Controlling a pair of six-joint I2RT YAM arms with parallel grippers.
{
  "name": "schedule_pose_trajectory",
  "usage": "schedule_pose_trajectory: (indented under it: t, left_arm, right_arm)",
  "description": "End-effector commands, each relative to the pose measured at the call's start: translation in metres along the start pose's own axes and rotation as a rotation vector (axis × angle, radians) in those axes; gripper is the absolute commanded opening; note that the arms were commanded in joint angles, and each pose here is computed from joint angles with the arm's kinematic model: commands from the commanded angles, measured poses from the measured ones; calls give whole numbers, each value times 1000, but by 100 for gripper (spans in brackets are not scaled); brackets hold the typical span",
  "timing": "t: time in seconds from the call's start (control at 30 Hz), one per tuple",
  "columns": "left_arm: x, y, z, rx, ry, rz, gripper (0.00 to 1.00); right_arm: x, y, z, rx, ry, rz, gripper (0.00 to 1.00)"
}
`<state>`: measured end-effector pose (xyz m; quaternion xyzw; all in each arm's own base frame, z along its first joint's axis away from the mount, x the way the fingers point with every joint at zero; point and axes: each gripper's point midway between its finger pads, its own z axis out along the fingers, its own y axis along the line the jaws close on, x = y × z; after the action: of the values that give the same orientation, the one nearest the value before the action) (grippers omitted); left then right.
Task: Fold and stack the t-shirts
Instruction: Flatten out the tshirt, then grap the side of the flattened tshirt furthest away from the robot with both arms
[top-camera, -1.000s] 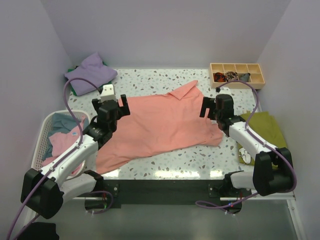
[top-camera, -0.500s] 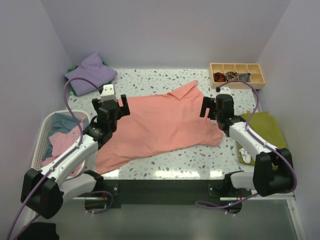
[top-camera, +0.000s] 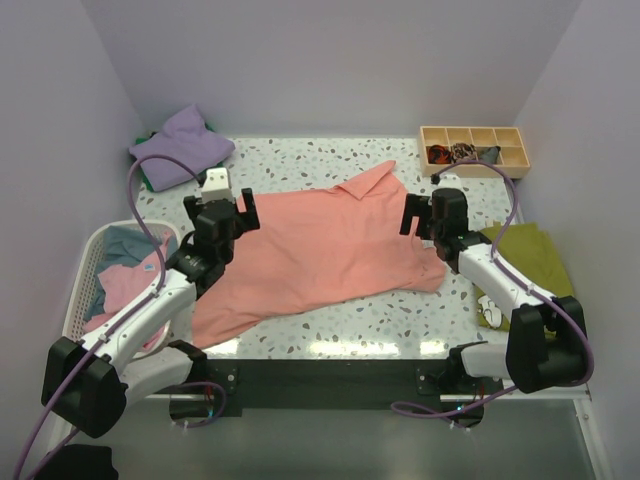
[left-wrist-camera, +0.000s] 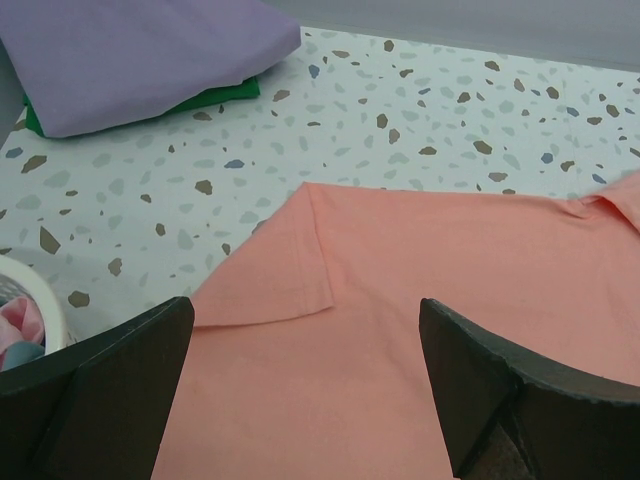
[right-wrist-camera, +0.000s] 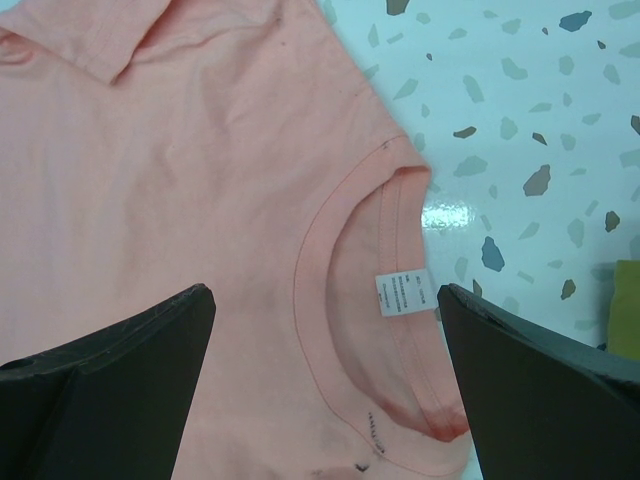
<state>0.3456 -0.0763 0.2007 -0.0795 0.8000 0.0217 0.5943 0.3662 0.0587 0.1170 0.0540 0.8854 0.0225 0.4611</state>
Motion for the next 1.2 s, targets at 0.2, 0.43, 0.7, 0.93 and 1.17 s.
schedule_pose_trajectory:
  t: [0.2, 0.43, 0.7, 0.93, 1.17]
  left_arm:
    - [11, -1, -11, 32, 42, -80, 100]
    - [50, -12, -6, 82, 156, -72, 99]
    - [85, -25, -7, 148, 270, -72, 94]
    - [111, -30, -21, 213, 333, -91, 92]
    - [127, -30, -16, 196, 371, -92, 91]
  right_arm:
    - [-7, 4, 5, 9, 18, 27, 99]
    - [13, 5, 29, 26, 96, 30, 99]
    - [21, 22, 54, -23, 170, 51, 98]
    - [27, 18, 44, -13, 210, 55, 98]
    - [14, 36, 44, -105, 176, 49, 98]
